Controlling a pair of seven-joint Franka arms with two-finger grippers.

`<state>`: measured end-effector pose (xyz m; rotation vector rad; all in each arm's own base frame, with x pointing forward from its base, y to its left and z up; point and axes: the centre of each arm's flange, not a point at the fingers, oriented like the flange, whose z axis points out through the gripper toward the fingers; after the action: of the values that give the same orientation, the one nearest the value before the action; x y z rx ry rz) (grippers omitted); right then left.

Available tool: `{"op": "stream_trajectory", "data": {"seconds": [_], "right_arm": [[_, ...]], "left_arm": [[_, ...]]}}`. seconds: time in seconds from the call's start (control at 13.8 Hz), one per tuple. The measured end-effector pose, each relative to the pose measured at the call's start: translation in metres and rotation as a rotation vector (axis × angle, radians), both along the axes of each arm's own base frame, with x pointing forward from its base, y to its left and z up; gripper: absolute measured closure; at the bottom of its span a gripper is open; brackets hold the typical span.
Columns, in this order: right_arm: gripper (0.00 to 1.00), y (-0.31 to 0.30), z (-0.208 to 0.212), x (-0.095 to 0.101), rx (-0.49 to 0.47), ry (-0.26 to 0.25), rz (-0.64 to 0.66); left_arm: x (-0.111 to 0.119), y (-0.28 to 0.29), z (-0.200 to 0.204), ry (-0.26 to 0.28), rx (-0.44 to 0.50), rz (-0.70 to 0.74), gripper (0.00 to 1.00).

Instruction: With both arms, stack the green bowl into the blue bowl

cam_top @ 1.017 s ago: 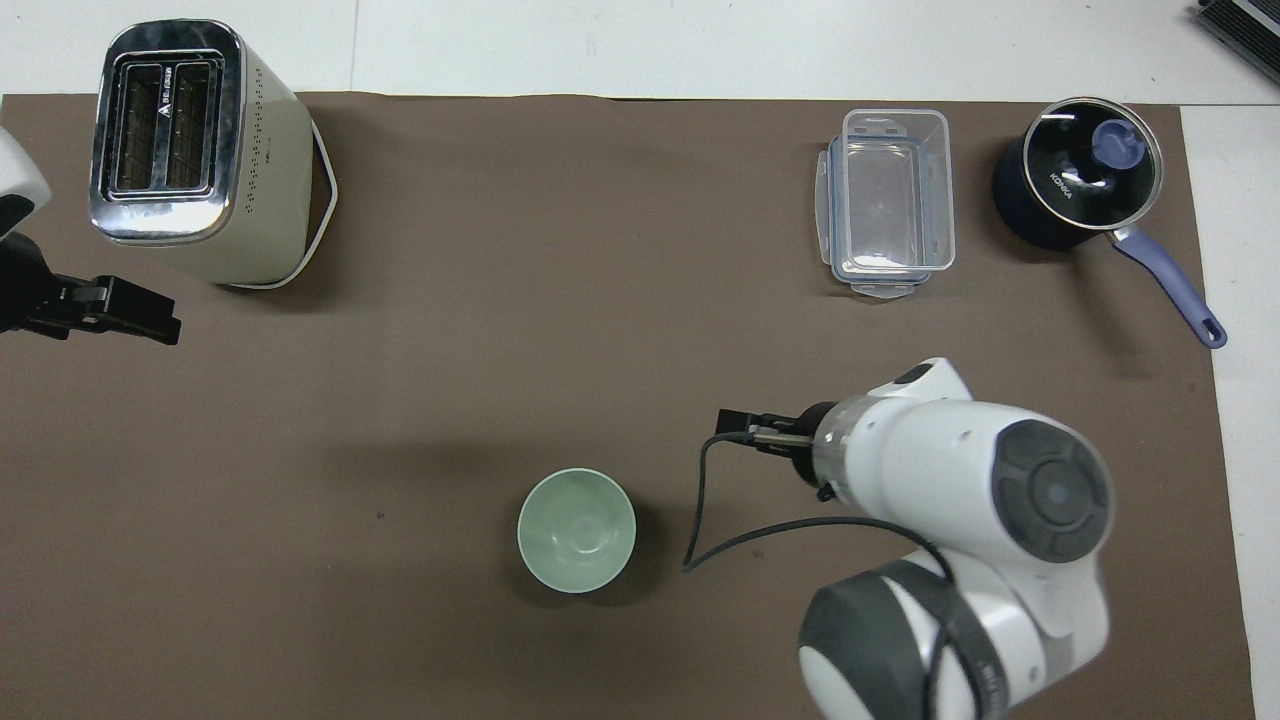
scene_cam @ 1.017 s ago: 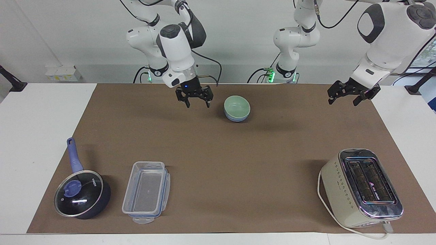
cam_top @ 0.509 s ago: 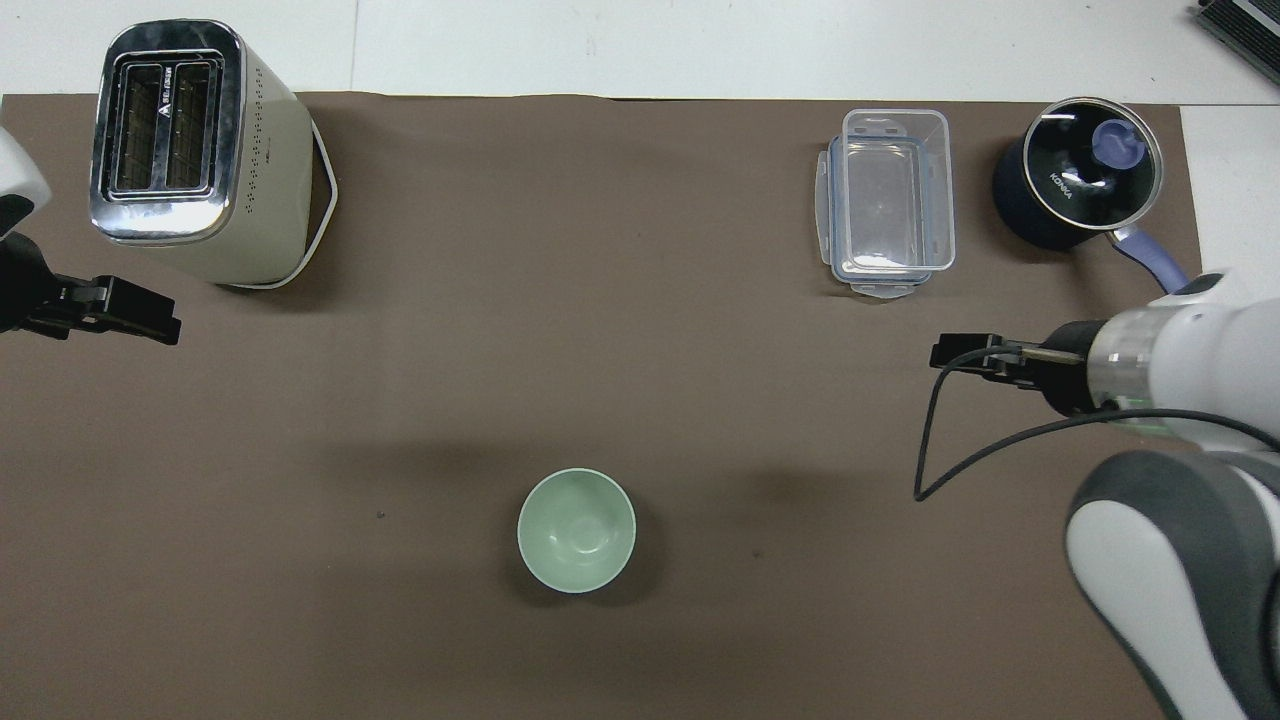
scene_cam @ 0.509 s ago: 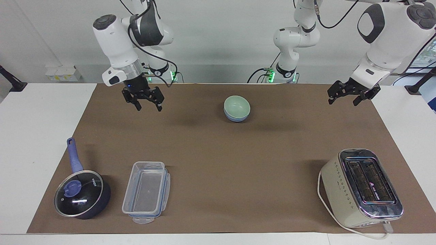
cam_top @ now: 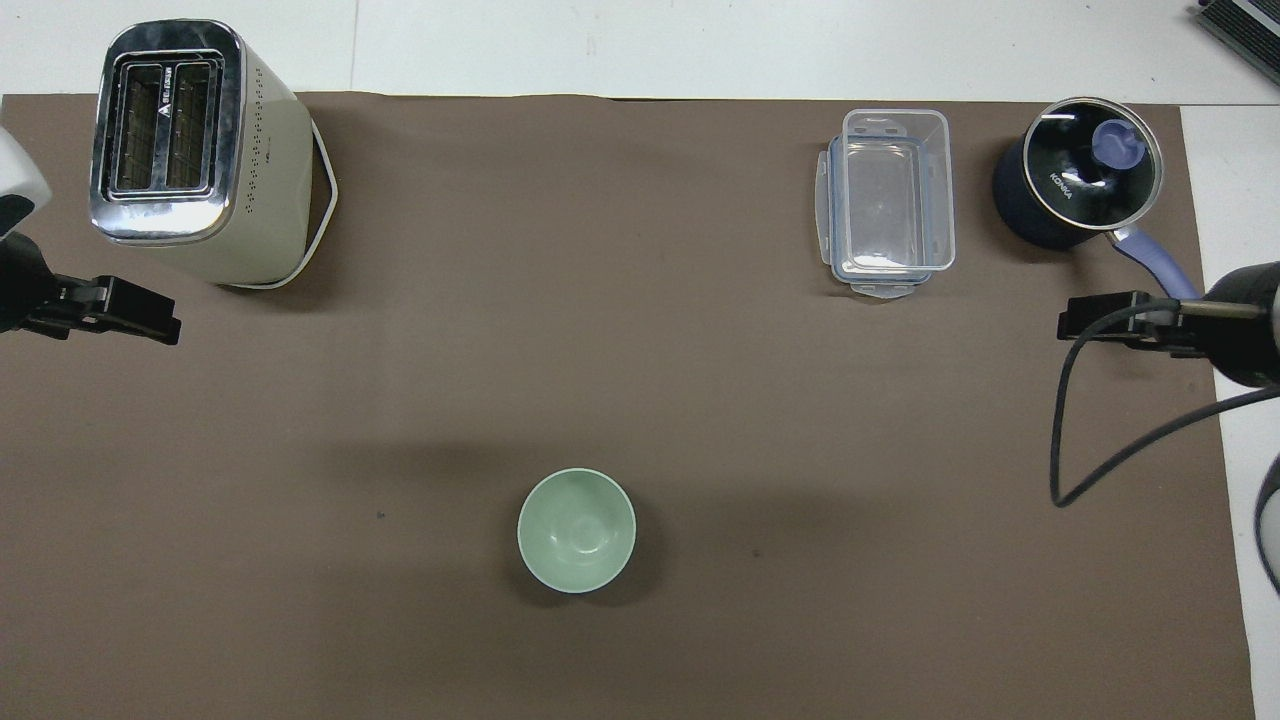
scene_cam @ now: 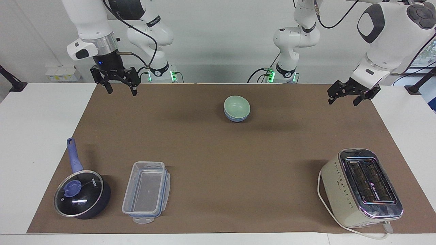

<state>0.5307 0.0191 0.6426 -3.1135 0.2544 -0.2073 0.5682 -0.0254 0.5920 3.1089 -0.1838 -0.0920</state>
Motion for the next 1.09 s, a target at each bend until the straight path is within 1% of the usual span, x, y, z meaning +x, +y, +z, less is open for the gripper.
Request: {"op": "stream_trajectory", "data": {"seconds": [0.22, 0.36, 0.51, 1.09], "right_arm": [[0.00, -0.004, 0.023, 0.010, -0.026, 0.049, -0.003], [0.00, -0.005, 0.027, 0.019, -0.024, 0.061, -0.003], [0.00, -0.005, 0.026, 0.023, -0.023, 0.067, -0.003], [0.00, 0.003, 0.021, 0.020, -0.024, 0.100, 0.012]], "left_arm": [[0.000, 0.000, 0.000, 0.000, 0.000, 0.000, 0.00], [0.000, 0.000, 0.000, 0.000, 0.000, 0.000, 0.00], [0.000, 0.000, 0.000, 0.000, 0.000, 0.000, 0.00], [0.000, 0.000, 0.000, 0.000, 0.000, 0.000, 0.00]]}}
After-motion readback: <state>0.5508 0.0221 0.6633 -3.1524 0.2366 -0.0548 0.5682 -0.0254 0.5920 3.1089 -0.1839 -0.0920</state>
